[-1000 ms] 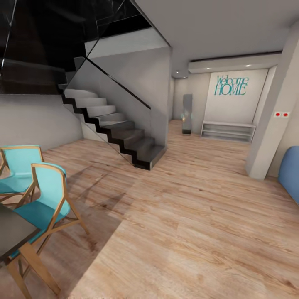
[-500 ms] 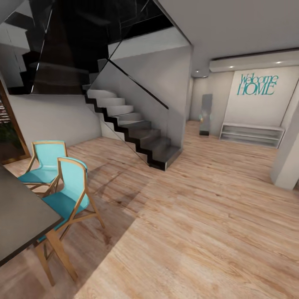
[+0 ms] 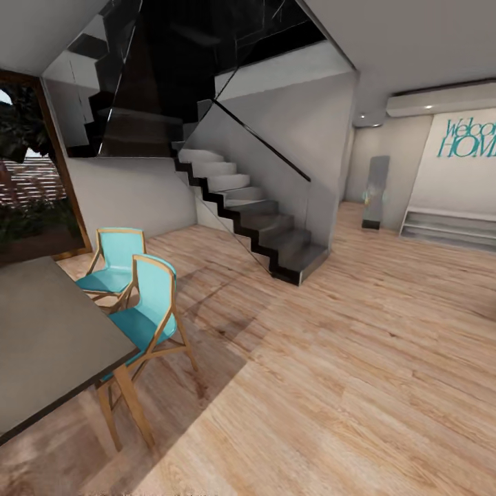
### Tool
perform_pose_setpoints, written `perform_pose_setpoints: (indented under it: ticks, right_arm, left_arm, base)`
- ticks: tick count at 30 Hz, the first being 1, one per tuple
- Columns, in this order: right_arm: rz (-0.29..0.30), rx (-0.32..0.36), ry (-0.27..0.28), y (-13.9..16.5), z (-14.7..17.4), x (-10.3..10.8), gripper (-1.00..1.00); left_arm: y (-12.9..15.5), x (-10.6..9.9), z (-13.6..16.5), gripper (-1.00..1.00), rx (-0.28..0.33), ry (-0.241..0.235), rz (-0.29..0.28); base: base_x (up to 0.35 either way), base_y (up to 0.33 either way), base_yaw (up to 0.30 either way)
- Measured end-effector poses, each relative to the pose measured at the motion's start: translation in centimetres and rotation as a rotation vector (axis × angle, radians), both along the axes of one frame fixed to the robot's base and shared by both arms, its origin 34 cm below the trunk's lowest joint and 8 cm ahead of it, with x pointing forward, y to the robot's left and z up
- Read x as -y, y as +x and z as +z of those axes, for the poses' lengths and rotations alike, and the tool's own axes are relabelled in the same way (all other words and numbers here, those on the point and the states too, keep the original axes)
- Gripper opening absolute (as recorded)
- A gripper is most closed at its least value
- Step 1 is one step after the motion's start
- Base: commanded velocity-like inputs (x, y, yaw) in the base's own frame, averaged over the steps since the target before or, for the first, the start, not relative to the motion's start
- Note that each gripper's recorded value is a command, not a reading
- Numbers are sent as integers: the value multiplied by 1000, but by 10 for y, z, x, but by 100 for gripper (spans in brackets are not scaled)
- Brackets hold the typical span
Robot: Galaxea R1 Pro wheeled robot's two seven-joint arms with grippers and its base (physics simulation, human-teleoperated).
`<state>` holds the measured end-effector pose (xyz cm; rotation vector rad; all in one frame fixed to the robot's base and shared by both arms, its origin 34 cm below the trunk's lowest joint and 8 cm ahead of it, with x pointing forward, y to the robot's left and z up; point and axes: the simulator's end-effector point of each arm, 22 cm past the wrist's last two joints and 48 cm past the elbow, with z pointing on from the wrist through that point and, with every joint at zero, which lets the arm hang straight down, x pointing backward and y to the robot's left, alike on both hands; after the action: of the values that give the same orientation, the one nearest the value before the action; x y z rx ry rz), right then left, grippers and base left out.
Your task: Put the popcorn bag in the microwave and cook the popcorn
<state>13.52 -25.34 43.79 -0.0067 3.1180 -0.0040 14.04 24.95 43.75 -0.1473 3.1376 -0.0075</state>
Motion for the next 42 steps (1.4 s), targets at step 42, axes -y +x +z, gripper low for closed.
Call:
perform_pose_setpoints:
  ticks: [42]
  right_arm:
    - [0,0,1,0,0,-1,100]
  left_arm:
    - [0,0,0,100,-1,0,0]
  base:
    - [0,0,269]
